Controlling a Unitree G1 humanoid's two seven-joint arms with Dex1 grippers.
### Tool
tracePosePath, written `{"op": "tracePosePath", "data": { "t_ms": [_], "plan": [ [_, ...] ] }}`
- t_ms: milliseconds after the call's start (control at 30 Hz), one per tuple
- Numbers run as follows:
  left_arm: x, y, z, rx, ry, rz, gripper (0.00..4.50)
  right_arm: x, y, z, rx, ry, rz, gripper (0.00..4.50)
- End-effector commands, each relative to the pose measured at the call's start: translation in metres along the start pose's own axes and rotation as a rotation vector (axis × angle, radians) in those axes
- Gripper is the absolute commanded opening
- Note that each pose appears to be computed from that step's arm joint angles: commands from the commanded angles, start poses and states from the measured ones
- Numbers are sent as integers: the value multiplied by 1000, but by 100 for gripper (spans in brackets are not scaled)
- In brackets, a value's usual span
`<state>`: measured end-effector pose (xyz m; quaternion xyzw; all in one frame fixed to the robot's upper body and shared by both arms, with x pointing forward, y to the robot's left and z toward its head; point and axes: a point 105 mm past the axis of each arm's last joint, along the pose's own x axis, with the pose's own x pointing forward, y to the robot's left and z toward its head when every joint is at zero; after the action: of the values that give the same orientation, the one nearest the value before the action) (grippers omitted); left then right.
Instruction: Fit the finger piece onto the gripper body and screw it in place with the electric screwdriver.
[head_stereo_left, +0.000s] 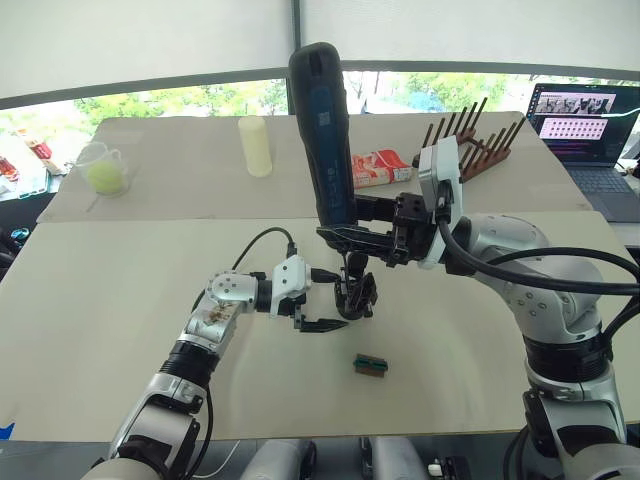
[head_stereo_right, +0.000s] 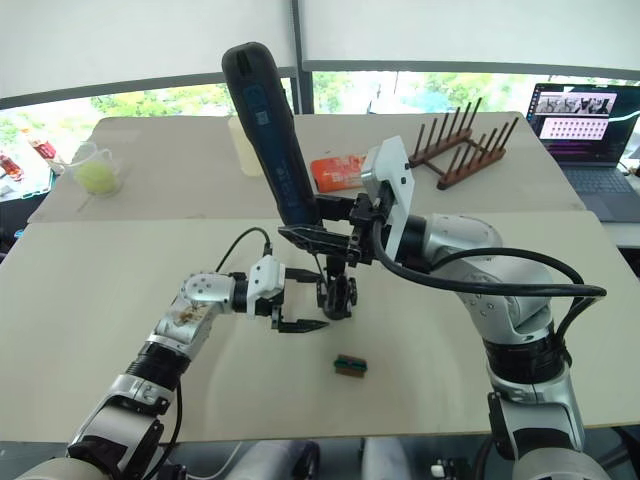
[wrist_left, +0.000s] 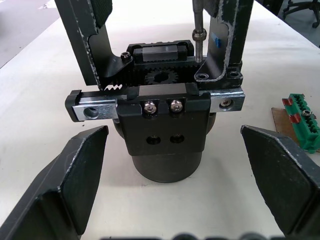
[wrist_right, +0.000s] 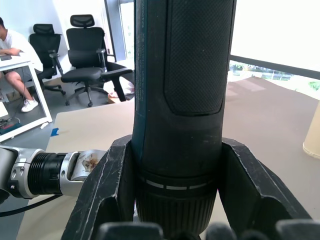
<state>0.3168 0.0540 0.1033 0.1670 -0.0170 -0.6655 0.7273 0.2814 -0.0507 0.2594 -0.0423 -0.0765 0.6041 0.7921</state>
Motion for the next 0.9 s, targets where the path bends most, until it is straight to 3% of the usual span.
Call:
{"op": "tracePosePath", "data": {
  "t_ms": [33, 900],
  "plan": [
    [1, 4, 9, 38, -20, -1, 450, -5, 3, 19, -75, -68, -1, 192],
    [1, 6, 6, 35, -15, 6, 450, -7, 3, 11, -77, -59, -1, 192]
  ]
}}
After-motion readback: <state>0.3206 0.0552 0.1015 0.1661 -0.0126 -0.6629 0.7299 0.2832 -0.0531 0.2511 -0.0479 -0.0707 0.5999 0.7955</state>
